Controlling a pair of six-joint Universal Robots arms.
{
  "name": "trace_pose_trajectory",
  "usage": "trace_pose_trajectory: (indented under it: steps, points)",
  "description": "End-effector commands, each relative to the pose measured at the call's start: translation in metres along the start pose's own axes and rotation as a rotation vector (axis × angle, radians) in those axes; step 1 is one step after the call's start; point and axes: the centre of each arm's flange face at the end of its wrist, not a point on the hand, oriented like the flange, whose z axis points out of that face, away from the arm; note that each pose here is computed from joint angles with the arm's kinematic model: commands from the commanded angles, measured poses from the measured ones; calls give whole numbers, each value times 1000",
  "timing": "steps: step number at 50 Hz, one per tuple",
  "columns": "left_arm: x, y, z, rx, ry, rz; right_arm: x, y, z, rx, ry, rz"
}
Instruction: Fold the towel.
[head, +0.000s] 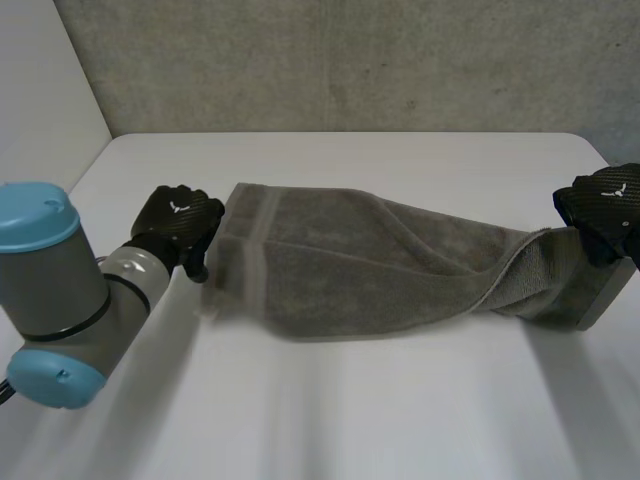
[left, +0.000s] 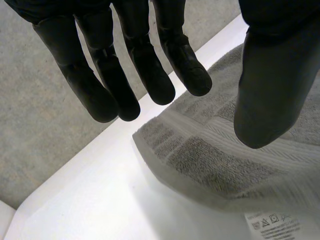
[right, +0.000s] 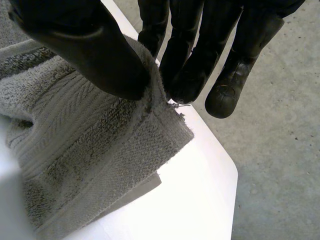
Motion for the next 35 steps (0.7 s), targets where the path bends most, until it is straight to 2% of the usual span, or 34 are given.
trace_pose_trajectory:
  steps: [1, 11, 15, 22, 29, 35]
  points:
    - [-2, 15, -11, -53, 2, -21, -2, 0, -4, -16, -18, -2]
    - [-1, 24, -10, -66, 32, -28, -6, 1, -7, -25, -40, 1]
    - [16, 36, -12, -98, 116, -25, -6, 2, -6, -28, -40, 4]
    - [25, 44, -16, -117, 148, -16, -11, 5, -6, -35, -58, 7]
    - [28, 57, -11, -145, 162, 86, -15, 8, -6, -49, -69, 11]
    - [27, 64, -8, -160, 166, 118, -15, 9, -5, -52, -70, 12]
